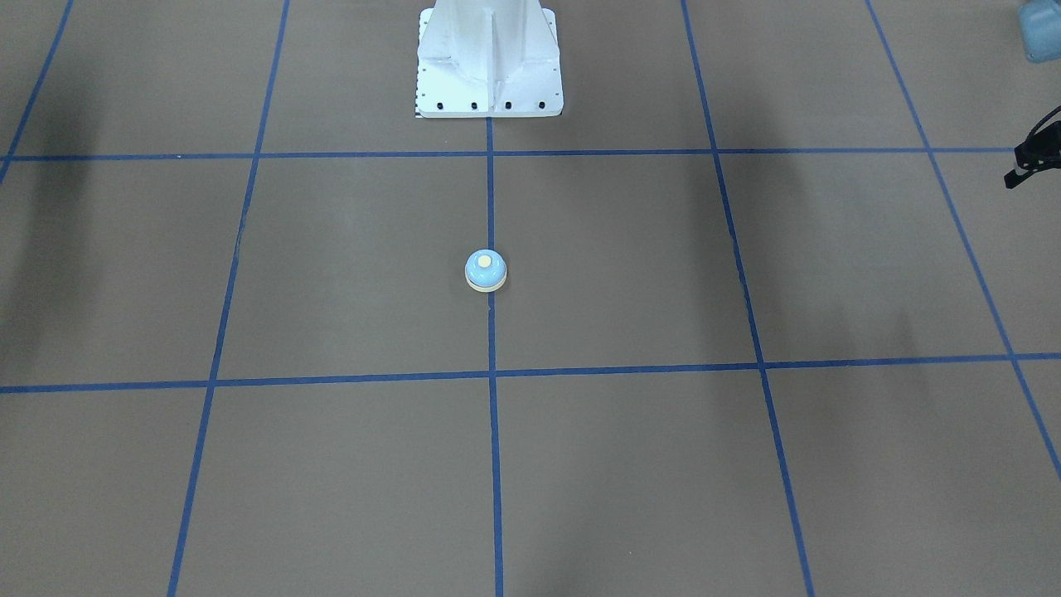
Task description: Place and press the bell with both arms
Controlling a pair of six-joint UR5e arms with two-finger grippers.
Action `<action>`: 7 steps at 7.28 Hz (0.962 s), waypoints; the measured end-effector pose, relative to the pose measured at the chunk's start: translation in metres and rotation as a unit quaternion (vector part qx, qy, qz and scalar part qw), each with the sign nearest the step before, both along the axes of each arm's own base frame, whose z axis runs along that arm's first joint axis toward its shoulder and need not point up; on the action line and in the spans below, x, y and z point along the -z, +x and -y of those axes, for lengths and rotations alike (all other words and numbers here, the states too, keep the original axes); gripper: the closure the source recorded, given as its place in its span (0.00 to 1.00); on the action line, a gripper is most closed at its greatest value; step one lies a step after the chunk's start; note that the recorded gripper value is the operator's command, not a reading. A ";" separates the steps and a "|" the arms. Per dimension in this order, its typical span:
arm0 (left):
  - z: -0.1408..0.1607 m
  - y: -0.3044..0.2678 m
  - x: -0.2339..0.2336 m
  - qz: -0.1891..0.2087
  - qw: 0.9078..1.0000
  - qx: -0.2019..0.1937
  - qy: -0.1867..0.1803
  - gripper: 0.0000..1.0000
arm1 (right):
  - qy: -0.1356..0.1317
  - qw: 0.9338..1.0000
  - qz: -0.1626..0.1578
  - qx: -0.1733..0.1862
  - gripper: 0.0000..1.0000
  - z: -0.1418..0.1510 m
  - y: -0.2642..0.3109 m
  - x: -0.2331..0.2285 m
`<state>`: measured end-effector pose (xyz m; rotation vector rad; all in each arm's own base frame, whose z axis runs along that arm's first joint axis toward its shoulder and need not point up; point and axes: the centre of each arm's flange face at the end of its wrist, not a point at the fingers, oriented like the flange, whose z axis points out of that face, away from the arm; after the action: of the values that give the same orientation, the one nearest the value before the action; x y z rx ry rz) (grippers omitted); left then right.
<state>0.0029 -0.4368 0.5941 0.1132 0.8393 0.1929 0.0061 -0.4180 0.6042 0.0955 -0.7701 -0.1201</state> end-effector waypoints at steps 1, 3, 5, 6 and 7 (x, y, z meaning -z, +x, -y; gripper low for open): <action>-0.001 -0.005 0.005 -0.002 1.000 0.006 0.003 0.01 | -0.004 1.000 0.000 -0.001 0.00 0.000 0.000 -0.003; -0.004 -0.008 0.006 0.001 1.000 0.009 0.002 0.01 | -0.006 1.000 0.007 -0.001 0.00 0.000 -0.001 -0.002; -0.008 -0.010 -0.001 0.005 1.000 0.010 -0.005 0.01 | -0.001 1.000 0.011 -0.002 0.00 0.000 -0.001 0.004; -0.014 -0.012 0.000 0.005 1.000 0.012 -0.004 0.01 | 0.004 1.000 0.012 -0.001 0.00 -0.001 0.000 0.008; -0.020 -0.016 0.007 0.003 1.000 0.017 0.000 0.01 | 0.012 1.000 0.012 -0.001 0.00 -0.001 0.001 0.015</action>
<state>-0.0127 -0.4167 0.5875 0.1256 0.8307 0.1617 0.0071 -0.4170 0.5894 0.1208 -0.7923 -0.1257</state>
